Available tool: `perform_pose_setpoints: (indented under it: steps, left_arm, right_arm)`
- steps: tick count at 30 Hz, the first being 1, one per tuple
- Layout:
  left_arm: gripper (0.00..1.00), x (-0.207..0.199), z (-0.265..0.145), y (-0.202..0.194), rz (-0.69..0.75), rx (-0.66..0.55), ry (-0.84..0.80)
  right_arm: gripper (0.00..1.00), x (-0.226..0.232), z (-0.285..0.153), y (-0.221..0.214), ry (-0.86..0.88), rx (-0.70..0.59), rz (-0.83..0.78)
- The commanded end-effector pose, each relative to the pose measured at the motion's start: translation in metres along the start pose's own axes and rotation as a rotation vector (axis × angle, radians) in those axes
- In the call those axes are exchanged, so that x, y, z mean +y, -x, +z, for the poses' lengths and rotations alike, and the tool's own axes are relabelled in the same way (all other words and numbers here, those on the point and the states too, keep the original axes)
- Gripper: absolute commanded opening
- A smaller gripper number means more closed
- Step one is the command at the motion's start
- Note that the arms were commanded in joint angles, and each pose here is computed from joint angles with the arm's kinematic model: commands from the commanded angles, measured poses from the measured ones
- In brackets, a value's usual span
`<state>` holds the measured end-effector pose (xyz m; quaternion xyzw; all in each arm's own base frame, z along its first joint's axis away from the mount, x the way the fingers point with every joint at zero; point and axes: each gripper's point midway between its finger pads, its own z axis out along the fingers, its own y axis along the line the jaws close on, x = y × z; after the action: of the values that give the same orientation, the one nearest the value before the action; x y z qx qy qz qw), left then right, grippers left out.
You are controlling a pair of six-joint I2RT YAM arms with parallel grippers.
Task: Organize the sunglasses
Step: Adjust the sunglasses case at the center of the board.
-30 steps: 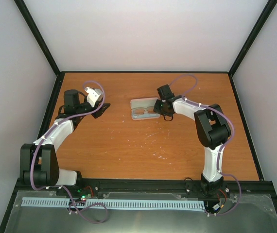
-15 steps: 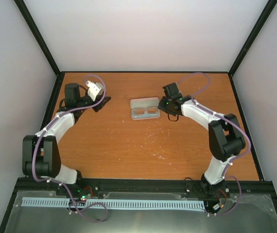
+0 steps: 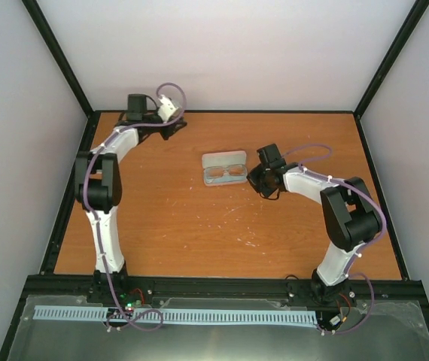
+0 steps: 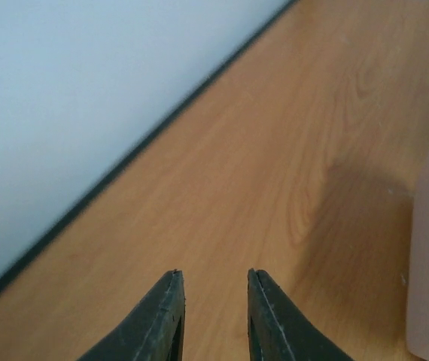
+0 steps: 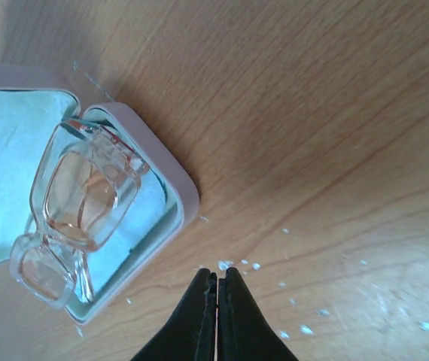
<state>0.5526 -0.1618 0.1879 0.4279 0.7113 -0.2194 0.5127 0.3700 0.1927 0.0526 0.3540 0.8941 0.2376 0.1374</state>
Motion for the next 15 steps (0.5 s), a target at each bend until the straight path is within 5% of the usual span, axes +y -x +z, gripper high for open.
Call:
perform_pose_setpoints:
  steps: [1,15]
  left_arm:
    - [0.26,-0.048,0.043,-0.026,-0.003,0.117,-0.179]
    - [0.27,-0.111,0.077,-0.055,-0.058,0.184,-0.341]
  right_arm:
    - [0.03,0.005,0.023,-0.008,0.049,0.044,0.1]
    - [0.03,-0.006,0.065,-0.013,0.027,0.088,0.155]
